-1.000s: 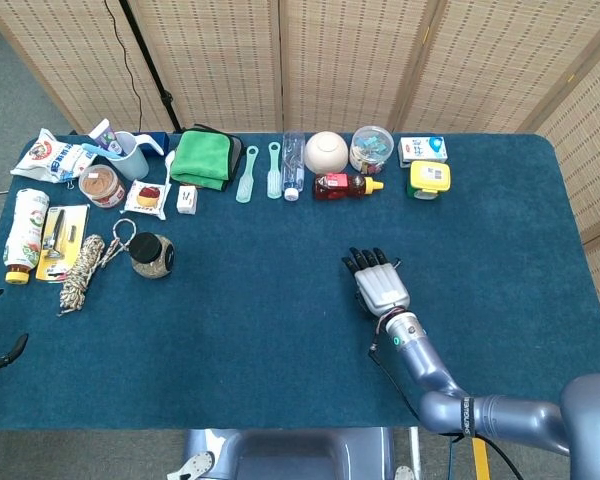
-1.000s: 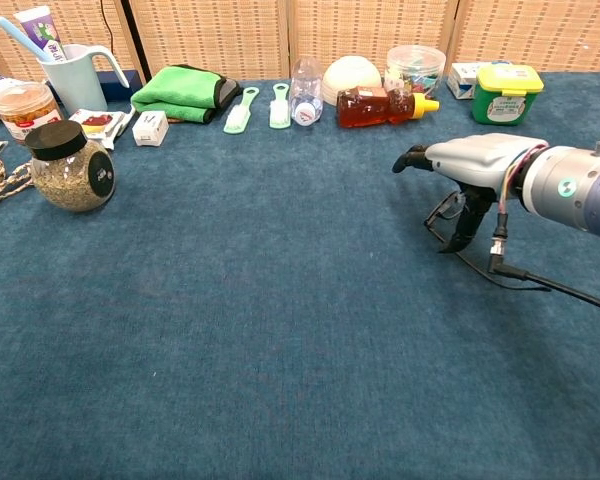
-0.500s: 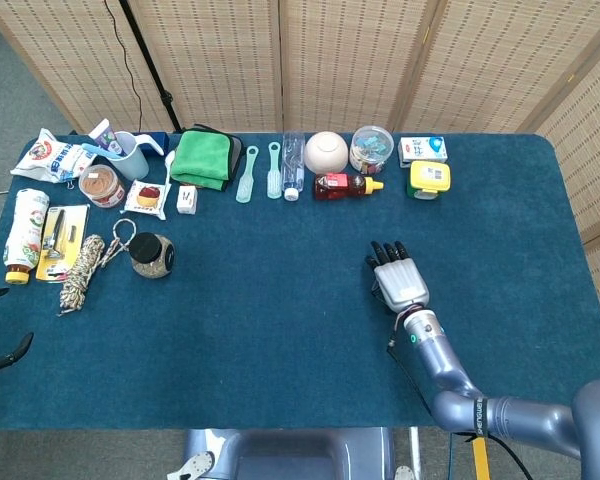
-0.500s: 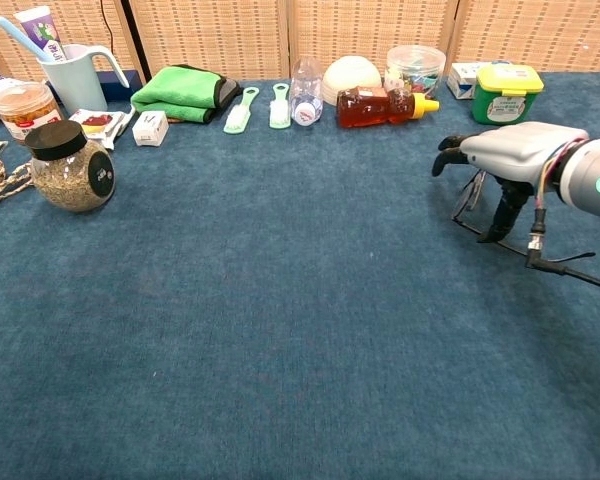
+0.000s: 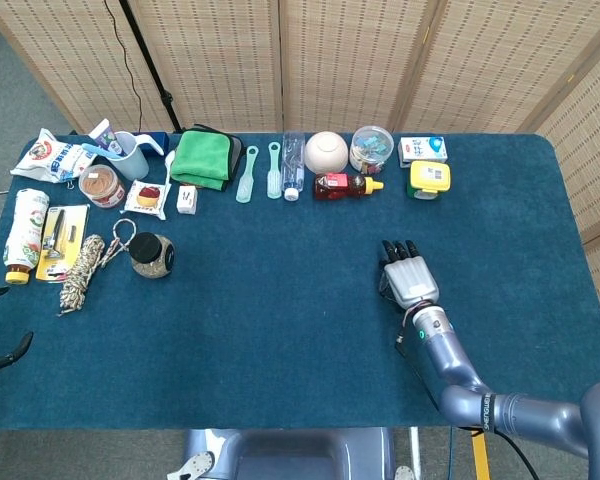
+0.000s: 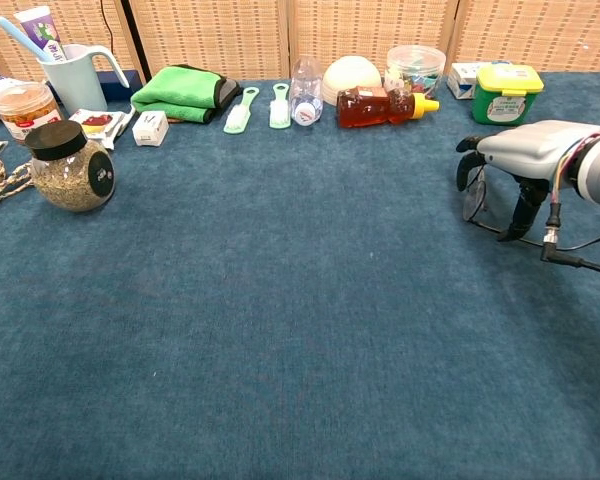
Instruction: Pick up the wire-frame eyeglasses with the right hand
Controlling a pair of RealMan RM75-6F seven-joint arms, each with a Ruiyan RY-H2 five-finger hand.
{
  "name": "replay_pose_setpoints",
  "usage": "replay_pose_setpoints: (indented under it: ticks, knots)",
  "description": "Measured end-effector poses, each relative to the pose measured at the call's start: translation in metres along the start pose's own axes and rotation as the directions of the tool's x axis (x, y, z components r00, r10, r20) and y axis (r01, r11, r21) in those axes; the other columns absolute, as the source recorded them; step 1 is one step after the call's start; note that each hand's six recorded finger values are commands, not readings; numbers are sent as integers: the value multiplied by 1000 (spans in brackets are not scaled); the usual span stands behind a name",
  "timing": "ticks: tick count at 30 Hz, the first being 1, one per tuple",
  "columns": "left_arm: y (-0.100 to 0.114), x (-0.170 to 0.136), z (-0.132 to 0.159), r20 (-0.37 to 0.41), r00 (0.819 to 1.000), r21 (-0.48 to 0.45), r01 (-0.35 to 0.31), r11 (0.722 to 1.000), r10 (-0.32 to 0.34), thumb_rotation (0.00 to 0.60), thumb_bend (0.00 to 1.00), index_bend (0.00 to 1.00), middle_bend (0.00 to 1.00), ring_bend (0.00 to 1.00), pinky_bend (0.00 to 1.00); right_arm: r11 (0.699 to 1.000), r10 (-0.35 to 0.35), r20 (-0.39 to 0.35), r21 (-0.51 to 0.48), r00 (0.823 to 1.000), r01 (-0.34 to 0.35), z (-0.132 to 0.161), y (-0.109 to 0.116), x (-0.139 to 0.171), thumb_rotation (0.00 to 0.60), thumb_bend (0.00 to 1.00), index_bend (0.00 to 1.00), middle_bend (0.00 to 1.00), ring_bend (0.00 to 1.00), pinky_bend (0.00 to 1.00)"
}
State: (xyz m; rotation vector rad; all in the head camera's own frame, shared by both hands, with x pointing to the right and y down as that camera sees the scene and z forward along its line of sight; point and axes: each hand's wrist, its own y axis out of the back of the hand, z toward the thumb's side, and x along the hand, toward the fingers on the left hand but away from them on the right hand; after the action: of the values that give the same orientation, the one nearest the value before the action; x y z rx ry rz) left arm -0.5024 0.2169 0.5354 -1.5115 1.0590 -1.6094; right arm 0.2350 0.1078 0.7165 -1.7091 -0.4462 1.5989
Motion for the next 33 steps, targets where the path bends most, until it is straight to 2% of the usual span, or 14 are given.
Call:
replay_pose_setpoints:
  ticks: [11,33]
  knots:
    - [1,-1,-2,-3,1000,-2,-5,1000,5,278,249,201,22,53,82,1000,22,14,-3,1000,-22,-4,-2,-3,600,215,294,19,0,0]
    - [2,-2,-3,-7,1000,2,-7,1000,7,280,250,201,20,51,82,1000,28,13,8,1000,-28,-9,1,-12,600,215,432,83,6,0]
